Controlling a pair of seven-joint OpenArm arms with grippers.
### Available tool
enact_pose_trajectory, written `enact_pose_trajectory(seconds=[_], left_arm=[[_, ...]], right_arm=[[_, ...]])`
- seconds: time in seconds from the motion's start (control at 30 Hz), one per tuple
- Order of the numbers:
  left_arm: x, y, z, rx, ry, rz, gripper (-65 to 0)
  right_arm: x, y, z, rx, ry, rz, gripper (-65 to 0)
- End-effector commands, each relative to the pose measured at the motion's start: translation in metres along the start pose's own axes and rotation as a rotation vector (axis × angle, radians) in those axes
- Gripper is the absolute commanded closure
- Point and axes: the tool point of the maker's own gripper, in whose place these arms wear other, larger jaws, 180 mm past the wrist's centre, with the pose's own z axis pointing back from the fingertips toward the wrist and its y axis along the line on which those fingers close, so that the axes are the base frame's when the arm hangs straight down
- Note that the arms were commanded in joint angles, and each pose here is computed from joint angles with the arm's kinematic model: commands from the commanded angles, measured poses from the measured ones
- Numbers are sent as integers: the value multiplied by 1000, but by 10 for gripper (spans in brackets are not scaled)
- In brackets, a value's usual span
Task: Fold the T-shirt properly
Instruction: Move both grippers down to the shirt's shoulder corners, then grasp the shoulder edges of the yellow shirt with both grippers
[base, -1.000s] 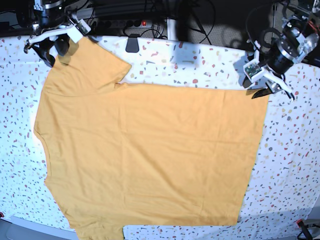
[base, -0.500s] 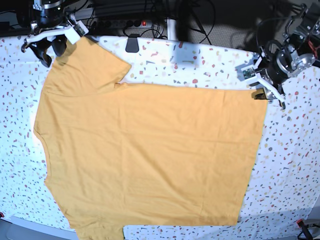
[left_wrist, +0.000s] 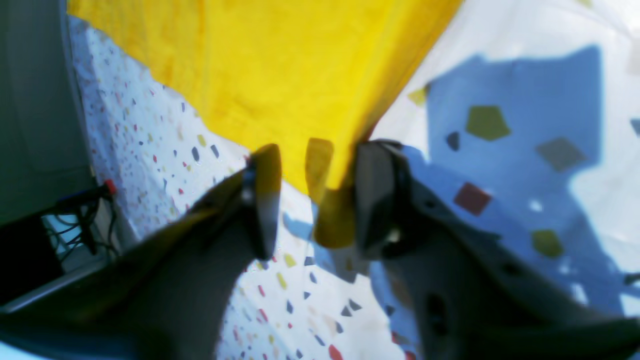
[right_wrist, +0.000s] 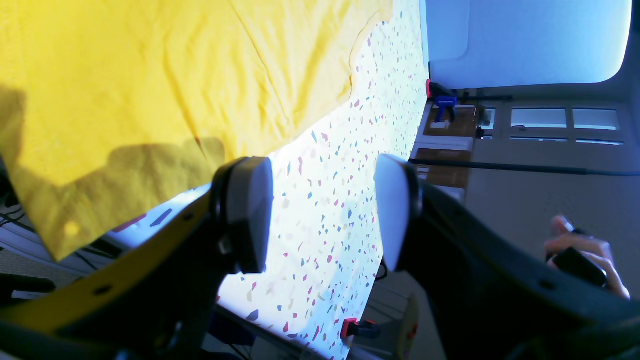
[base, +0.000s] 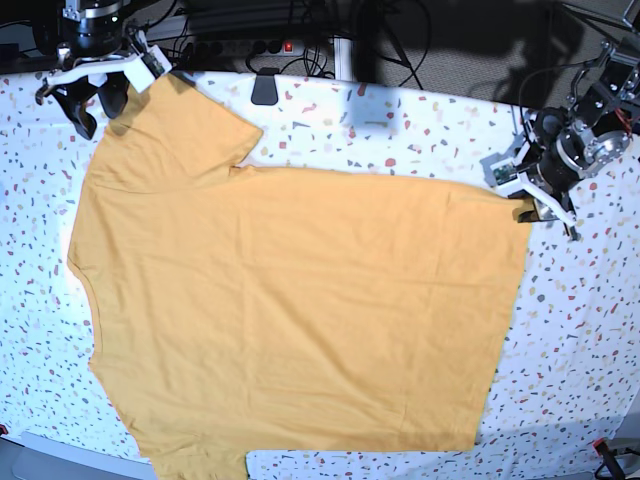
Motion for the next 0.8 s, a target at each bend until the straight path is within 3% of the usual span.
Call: enact_pose_trajectory(seconds=[0.0,0.1,0.2,0.4,0.57,0.67,0.77], left_arm=[[-4,7,3,11,6,-12,-164],[-5,7,3,11,7,-12,0],[-5,7,3,11,7,-12,0],[-6,7,3,11,14,-11,0],[-5,7,3,11,13,-11,0],[-5,7,3,11,13,-11,0],[-5,7,3,12,12,-11,0]], right_arm=[[4,-11,2,-40,-16,-7,-328],[4,-10,2,-34,-16,-4,-328],[3,0,2,22,-12,11,-328],[1,55,12,334,-9,38,-328],[5,67,16,404,-15,-40,-328],[-2,85,22,492,-8,6,-328],[-10,94,22,513,8,16,-328]])
